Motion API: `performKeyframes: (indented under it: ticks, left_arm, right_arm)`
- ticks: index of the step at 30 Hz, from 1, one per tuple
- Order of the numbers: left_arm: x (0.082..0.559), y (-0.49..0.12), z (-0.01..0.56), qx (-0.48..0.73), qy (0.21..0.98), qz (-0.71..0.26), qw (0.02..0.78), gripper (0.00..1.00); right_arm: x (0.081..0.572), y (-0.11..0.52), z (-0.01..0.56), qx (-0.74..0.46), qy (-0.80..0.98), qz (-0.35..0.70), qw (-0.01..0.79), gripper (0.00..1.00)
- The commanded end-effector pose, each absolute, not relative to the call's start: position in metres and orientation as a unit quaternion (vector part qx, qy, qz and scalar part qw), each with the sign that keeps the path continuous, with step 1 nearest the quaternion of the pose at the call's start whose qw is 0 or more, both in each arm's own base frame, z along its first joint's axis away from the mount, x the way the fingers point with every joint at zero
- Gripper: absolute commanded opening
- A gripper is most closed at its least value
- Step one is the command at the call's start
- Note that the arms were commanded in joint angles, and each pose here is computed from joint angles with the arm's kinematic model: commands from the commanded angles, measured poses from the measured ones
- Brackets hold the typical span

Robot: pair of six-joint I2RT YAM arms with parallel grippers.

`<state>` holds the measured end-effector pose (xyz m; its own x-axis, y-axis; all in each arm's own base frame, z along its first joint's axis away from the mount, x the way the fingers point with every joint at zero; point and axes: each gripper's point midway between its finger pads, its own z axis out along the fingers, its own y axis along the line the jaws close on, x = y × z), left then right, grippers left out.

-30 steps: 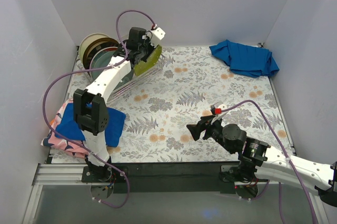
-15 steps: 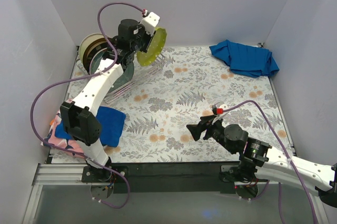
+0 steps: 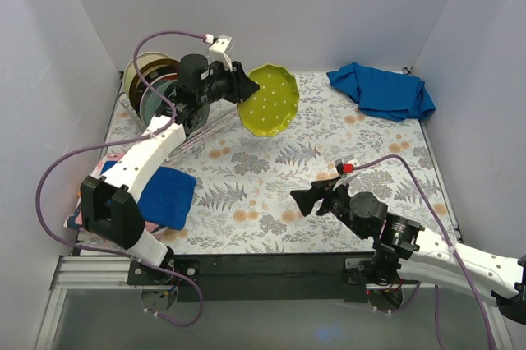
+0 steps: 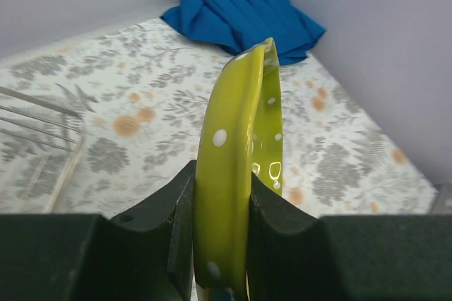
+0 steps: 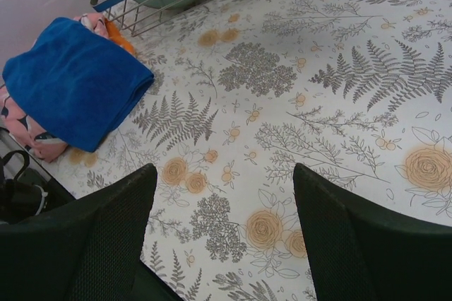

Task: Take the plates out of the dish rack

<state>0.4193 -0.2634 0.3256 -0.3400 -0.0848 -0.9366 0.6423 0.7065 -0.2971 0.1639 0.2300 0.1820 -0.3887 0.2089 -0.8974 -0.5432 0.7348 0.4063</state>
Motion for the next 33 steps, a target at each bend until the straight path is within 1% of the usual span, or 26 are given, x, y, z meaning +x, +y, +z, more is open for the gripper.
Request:
performKeyframes:
  ticks: [1, 3, 4, 5, 7, 8, 10, 11, 13, 14, 16, 22, 24, 25, 26, 28, 29, 31, 32, 33]
  left_arm:
    - [0.359, -0.274, 0.425, 0.15, 0.629, -0.499, 0.577, 0.0]
    - [0.346, -0.273, 0.424, 0.125, 0.627, -0.532, 0.555, 0.0]
    - [0.344, -0.273, 0.409, 0.114, 0.636, -0.539, 0.54, 0.0]
    - [0.339, -0.273, 0.413, 0.103, 0.626, -0.559, 0.534, 0.0]
    - [0.328, -0.272, 0.41, 0.104, 0.616, -0.578, 0.525, 0.0]
    - [0.324, -0.272, 0.41, 0.101, 0.614, -0.586, 0.519, 0.0]
    - [0.313, -0.271, 0.416, 0.105, 0.601, -0.602, 0.516, 0.0]
    - [0.311, -0.271, 0.41, 0.103, 0.603, -0.604, 0.51, 0.0]
    - [0.302, -0.269, 0.416, 0.106, 0.591, -0.614, 0.513, 0.0]
    - [0.299, -0.269, 0.408, 0.107, 0.594, -0.618, 0.505, 0.0]
    - [0.292, -0.269, 0.409, 0.108, 0.585, -0.629, 0.5, 0.0]
    - [0.284, -0.27, 0.385, 0.102, 0.585, -0.65, 0.475, 0.0]
    - [0.281, -0.272, 0.373, 0.102, 0.588, -0.657, 0.46, 0.0]
    - [0.28, -0.272, 0.373, 0.104, 0.582, -0.661, 0.462, 0.0]
    - [0.277, -0.272, 0.371, 0.101, 0.58, -0.667, 0.456, 0.0]
    - [0.275, -0.27, 0.364, 0.097, 0.575, -0.672, 0.458, 0.0]
    - [0.275, -0.269, 0.362, 0.088, 0.575, -0.675, 0.454, 0.0]
    - [0.272, -0.267, 0.352, 0.082, 0.574, -0.677, 0.453, 0.0]
    - [0.271, -0.267, 0.349, 0.081, 0.575, -0.678, 0.451, 0.0]
    - [0.271, -0.267, 0.345, 0.082, 0.578, -0.674, 0.452, 0.0]
  right_arm:
    - [0.177, 0.236, 0.246, -0.049, 0.721, 0.399, 0.565, 0.83]
    - [0.186, 0.232, 0.257, -0.032, 0.717, 0.399, 0.571, 0.83]
    - [0.19, 0.231, 0.266, -0.022, 0.712, 0.404, 0.574, 0.84]
    - [0.201, 0.225, 0.267, -0.004, 0.714, 0.4, 0.575, 0.84]
    - [0.207, 0.226, 0.272, -0.002, 0.713, 0.42, 0.562, 0.84]
    - [0.221, 0.215, 0.278, 0.025, 0.707, 0.422, 0.567, 0.84]
    - [0.224, 0.216, 0.284, 0.017, 0.699, 0.446, 0.559, 0.84]
    - [0.232, 0.211, 0.292, 0.03, 0.689, 0.451, 0.567, 0.84]
    - [0.236, 0.214, 0.293, 0.027, 0.688, 0.456, 0.564, 0.84]
    - [0.238, 0.214, 0.3, 0.027, 0.68, 0.462, 0.569, 0.84]
    - [0.239, 0.219, 0.299, 0.024, 0.677, 0.47, 0.565, 0.83]
    - [0.242, 0.229, 0.302, 0.019, 0.662, 0.493, 0.564, 0.82]
    - [0.245, 0.231, 0.301, 0.018, 0.664, 0.494, 0.562, 0.8]
    - [0.246, 0.235, 0.295, 0.016, 0.671, 0.494, 0.553, 0.78]
    - [0.248, 0.236, 0.295, 0.017, 0.67, 0.495, 0.553, 0.7]
    - [0.246, 0.242, 0.288, 0.012, 0.676, 0.504, 0.537, 0.65]
    - [0.247, 0.244, 0.287, 0.014, 0.675, 0.508, 0.535, 0.6]
    - [0.248, 0.246, 0.282, 0.017, 0.678, 0.51, 0.528, 0.54]
    - [0.248, 0.246, 0.281, 0.019, 0.677, 0.514, 0.527, 0.43]
    - [0.248, 0.247, 0.281, 0.02, 0.676, 0.515, 0.527, 0.37]
